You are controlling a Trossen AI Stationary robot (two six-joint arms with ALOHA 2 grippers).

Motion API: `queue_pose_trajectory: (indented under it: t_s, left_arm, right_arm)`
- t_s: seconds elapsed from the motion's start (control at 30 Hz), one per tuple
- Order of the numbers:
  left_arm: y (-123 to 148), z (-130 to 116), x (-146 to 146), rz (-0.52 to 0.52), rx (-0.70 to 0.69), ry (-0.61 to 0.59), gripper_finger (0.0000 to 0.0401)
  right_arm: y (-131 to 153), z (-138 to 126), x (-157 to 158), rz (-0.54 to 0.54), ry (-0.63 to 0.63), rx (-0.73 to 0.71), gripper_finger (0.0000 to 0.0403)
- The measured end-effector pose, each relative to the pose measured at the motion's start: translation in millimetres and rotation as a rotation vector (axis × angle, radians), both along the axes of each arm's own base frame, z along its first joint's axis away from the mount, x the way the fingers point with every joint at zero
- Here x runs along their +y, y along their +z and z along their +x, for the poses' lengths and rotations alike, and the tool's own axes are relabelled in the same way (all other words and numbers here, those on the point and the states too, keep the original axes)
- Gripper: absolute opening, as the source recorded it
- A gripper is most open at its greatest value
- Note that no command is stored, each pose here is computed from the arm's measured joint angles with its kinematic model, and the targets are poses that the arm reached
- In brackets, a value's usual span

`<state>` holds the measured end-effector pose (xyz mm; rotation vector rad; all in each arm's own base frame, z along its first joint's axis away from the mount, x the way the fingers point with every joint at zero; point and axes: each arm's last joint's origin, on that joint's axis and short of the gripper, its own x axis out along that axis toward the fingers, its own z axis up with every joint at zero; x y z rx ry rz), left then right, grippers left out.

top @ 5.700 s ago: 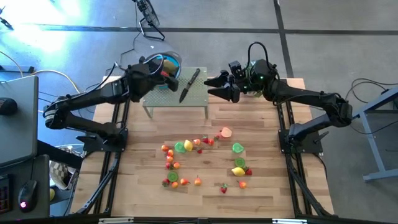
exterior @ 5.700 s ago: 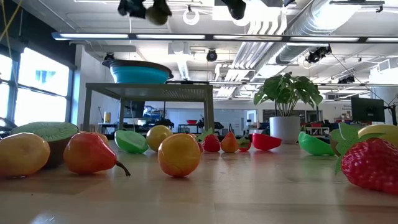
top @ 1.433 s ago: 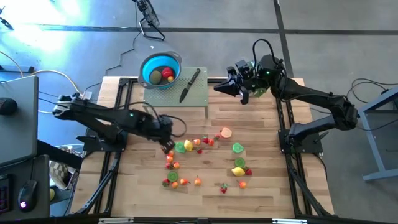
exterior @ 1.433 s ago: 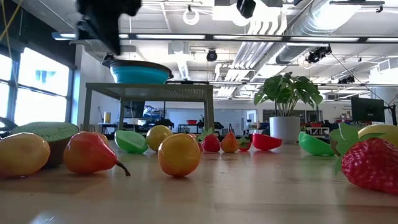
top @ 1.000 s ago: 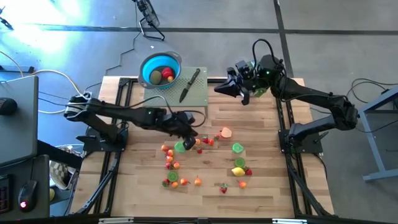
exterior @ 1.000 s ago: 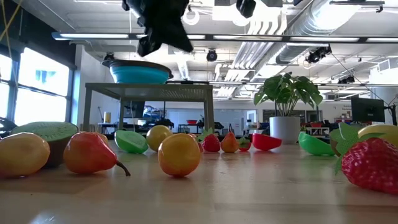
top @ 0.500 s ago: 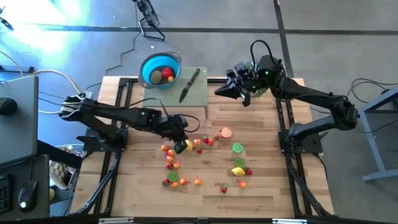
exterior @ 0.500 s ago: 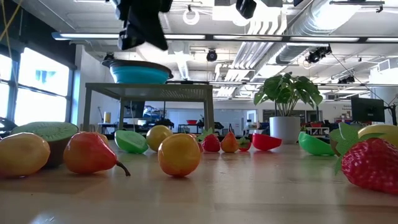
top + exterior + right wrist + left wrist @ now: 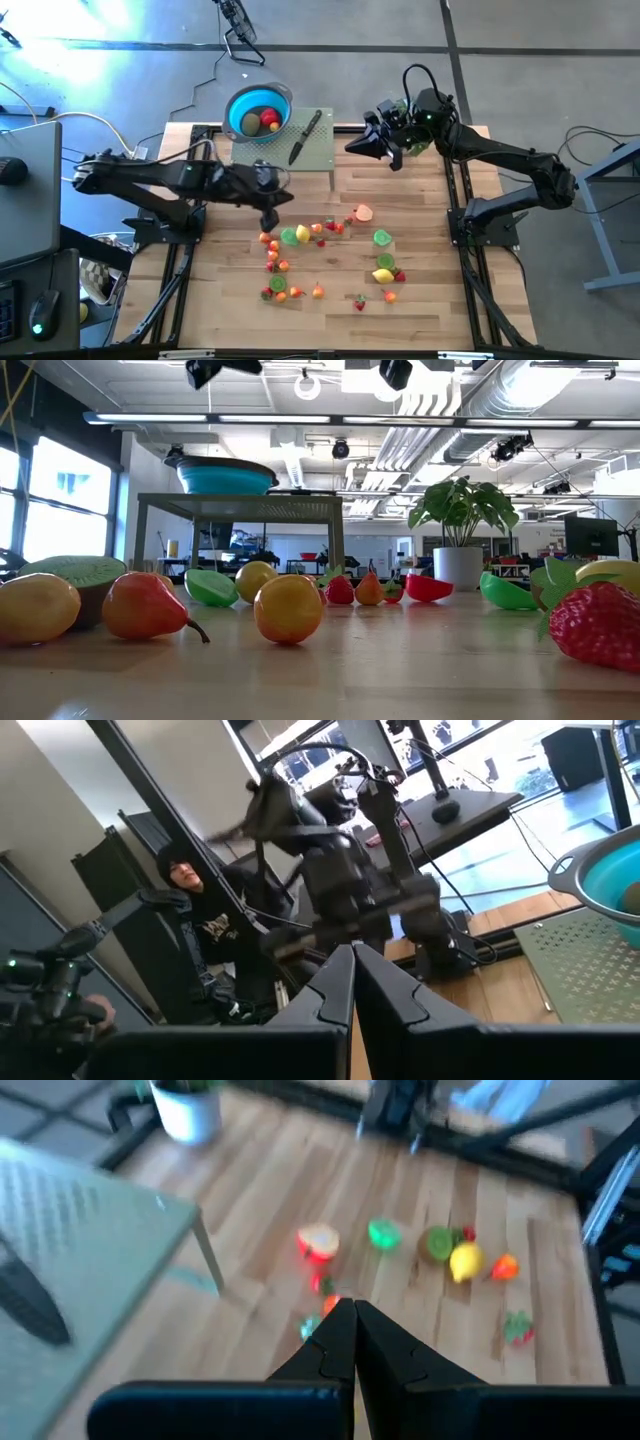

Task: Pick & Place Fruit
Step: Put the half apple into the strainer bowl on the shelf

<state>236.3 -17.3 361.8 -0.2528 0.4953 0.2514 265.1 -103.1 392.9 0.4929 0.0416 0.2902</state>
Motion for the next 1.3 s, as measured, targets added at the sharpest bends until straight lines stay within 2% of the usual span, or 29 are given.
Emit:
queue_pose_trajectory:
  t_s: [0.23,0.5,0.8,0.93,1.07,1.2,1.3]
  left_arm:
    - [19.7,-26.0,4.3,0.072,-0.085,0.018,0.0000]
    - [23.0,-31.1,4.8,0.081,-0.101,0.028,0.0000]
    - [-8.6,-17.4,-8.8,0.059,-0.145,-0.022,0.0000]
    - [-9.4,-16.9,-14.1,0.046,-0.163,-0.035,0.0000]
    - [-5.1,-28.1,-12.7,0.060,-0.171,0.036,0.0000]
    - [-8.1,-43.5,-7.3,-0.017,-0.124,0.156,0.0000]
    - [-11.3,-51.1,-5.6,-0.052,-0.087,0.197,0.0000]
  right_arm:
    - [0.3,0.2,-0.6,-0.002,-0.021,-0.004,0.0004]
    - [0.3,0.1,-0.6,-0.023,-0.020,-0.010,0.0004]
    - [-0.1,-0.3,0.8,-0.023,0.029,-0.006,0.0004]
    - [-1.6,-0.5,1.7,-0.017,0.060,0.009,0.0004]
    - [-3.4,-0.5,1.8,-0.011,0.066,0.027,0.0004]
    - [-7.6,-0.6,1.9,-0.041,0.067,0.052,0.0004]
    - [-13.1,-1.0,2.0,-0.076,0.069,0.086,0.0004]
